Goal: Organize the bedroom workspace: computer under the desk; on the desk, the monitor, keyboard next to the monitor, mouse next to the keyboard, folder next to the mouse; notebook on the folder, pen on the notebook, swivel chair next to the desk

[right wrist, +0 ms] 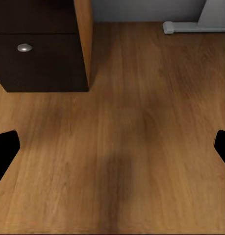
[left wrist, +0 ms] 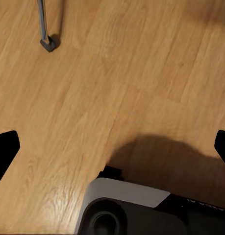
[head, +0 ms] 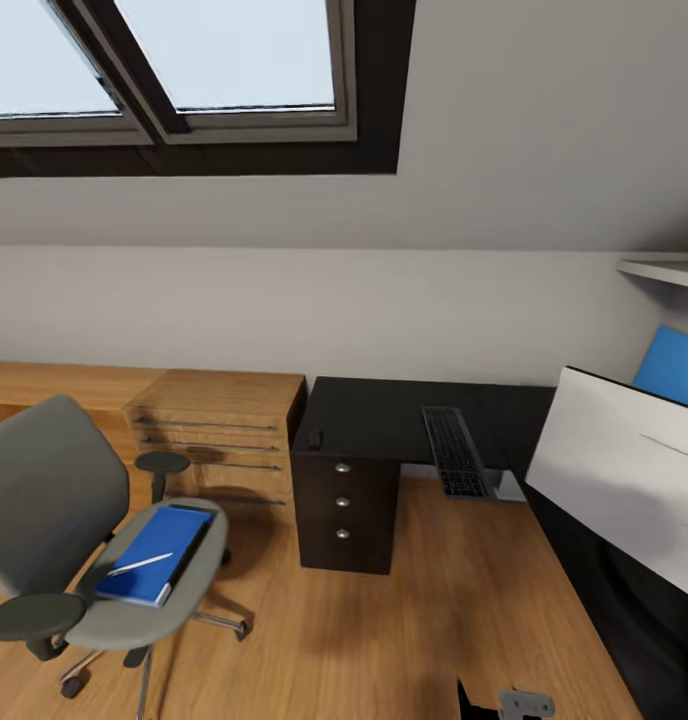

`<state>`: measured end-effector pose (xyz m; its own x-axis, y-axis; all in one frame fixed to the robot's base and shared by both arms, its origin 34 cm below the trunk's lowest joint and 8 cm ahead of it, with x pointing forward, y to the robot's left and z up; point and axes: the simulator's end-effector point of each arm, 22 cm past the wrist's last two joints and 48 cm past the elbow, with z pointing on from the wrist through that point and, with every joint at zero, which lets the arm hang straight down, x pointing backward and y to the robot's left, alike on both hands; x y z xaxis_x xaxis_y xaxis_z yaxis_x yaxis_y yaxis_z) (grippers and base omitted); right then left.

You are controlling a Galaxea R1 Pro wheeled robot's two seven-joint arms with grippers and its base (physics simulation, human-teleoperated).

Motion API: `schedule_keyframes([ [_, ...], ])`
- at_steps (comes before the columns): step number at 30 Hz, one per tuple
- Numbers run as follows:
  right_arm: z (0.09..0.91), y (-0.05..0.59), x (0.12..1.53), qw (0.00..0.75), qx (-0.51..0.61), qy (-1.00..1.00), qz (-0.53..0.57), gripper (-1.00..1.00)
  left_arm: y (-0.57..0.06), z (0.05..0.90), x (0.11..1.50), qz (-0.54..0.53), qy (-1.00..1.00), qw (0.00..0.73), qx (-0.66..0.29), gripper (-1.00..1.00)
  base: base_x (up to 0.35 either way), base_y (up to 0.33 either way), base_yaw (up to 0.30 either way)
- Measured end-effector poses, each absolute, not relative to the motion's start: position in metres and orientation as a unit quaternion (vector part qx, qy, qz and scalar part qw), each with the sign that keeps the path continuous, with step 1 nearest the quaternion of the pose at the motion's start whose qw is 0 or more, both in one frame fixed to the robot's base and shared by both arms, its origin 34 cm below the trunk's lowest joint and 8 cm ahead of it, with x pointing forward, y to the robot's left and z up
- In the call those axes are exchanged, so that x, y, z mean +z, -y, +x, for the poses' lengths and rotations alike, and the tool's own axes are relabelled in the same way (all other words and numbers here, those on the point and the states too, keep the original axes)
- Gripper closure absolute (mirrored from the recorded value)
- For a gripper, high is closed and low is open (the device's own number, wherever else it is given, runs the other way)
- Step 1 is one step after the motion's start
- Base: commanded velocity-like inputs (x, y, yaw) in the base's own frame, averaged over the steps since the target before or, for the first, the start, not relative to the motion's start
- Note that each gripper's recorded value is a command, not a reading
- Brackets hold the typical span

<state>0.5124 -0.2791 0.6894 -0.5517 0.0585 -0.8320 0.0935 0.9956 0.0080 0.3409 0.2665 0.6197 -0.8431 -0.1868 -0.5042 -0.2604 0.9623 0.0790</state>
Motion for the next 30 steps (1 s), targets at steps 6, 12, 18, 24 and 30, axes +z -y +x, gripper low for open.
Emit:
schedule_keyframes([
  [6,0.512,0.279,0.689,0.471,-0.019,-0.881,0.043,-1.0,-0.266,0.341,0.62,-0.116,-0.957,0.255,0.072,-1.0,-0.331,-0.011,0.0],
  [12,0.511,0.279,0.689,0.47,-0.018,-0.882,0.043,-1.0,-0.267,0.341,0.62,-0.117,-0.957,0.254,0.072,-1.0,-0.335,-0.001,0.0],
  [18,0.512,0.268,0.688,0.47,-0.011,-0.881,0.043,-1.0,-0.267,0.341,0.62,-0.117,-0.957,0.255,0.072,-1.0,-0.337,0.0,0.0],
  [24,0.511,0.262,0.688,0.47,-0.007,-0.882,0.044,-1.0,-0.267,0.341,0.62,-0.117,-0.957,0.255,0.072,-1.0,-0.337,-0.003,0.0],
  [30,0.511,0.26,0.688,0.47,-0.006,-0.882,0.044,-1.0,-0.266,0.341,0.62,-0.117,-0.957,0.254,0.072,-1.0,-0.333,-0.076,0.0],
])
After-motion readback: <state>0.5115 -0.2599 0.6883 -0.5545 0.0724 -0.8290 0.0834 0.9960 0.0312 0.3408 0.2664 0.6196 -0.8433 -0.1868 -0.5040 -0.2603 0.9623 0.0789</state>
